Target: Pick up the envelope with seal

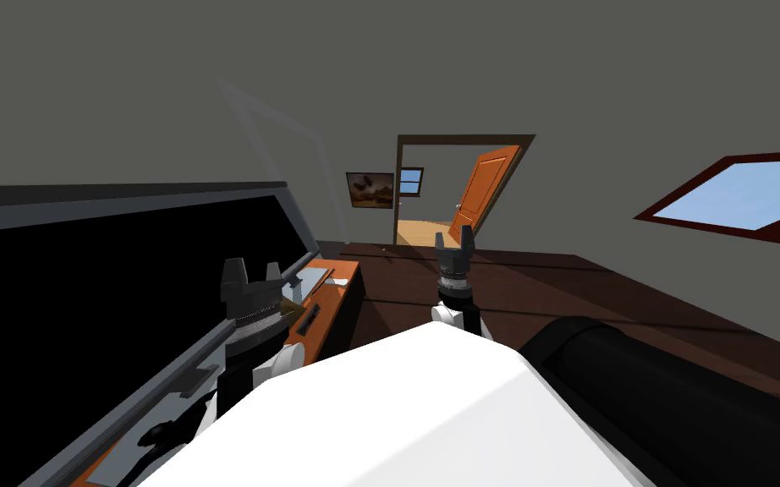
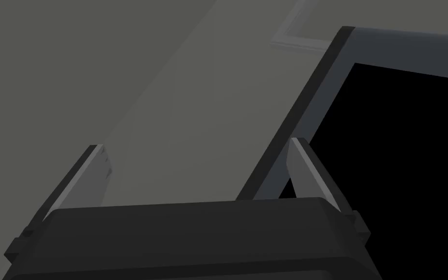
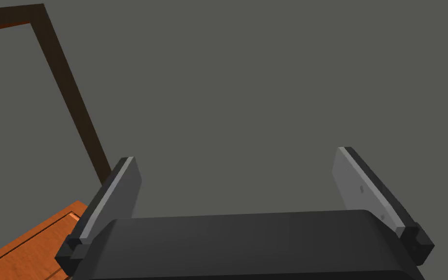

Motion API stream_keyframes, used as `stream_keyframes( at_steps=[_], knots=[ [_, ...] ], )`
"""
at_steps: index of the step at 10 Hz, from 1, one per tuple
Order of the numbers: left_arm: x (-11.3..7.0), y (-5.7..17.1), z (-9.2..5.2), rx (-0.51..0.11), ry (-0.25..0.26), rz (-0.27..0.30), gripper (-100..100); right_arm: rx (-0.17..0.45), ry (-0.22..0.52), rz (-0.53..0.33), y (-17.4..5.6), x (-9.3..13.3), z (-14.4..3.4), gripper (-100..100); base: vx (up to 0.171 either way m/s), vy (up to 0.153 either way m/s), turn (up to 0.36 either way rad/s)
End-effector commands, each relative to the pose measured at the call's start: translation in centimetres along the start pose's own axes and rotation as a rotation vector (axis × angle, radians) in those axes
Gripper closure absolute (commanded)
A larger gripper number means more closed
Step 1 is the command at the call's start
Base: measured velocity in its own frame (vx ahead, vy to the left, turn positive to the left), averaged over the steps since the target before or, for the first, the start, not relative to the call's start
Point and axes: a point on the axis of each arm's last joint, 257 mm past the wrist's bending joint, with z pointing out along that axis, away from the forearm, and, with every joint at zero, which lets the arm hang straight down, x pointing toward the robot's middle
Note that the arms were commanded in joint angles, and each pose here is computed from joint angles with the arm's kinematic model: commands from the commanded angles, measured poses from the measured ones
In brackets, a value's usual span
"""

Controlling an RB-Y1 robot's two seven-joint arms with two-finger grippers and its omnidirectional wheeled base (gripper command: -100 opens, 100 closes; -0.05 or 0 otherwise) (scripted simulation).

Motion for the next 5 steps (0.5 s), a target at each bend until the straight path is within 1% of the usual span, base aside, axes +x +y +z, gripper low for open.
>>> stream_keyframes(
  at_steps=[1,3,5],
  knots=[
    [0.3,0.9,-0.1,-0.025,0.037,0.007,-100,0.0,0.0,0.0,0.0,0.0,0.0,0,0.014,-0.01,0.004],
    [0.3,2.9,-0.2,-0.084,0.079,0.01,-100,0.0,0.0,0.0,0.0,0.0,0.0,0,0.043,-0.02,0.008],
    [0.0,5.5,-0.5,-0.159,0.105,0.002,-100,0.0,0.0,0.0,0.0,0.0,0.0,0,0.077,-0.028,0.009]
  ],
)
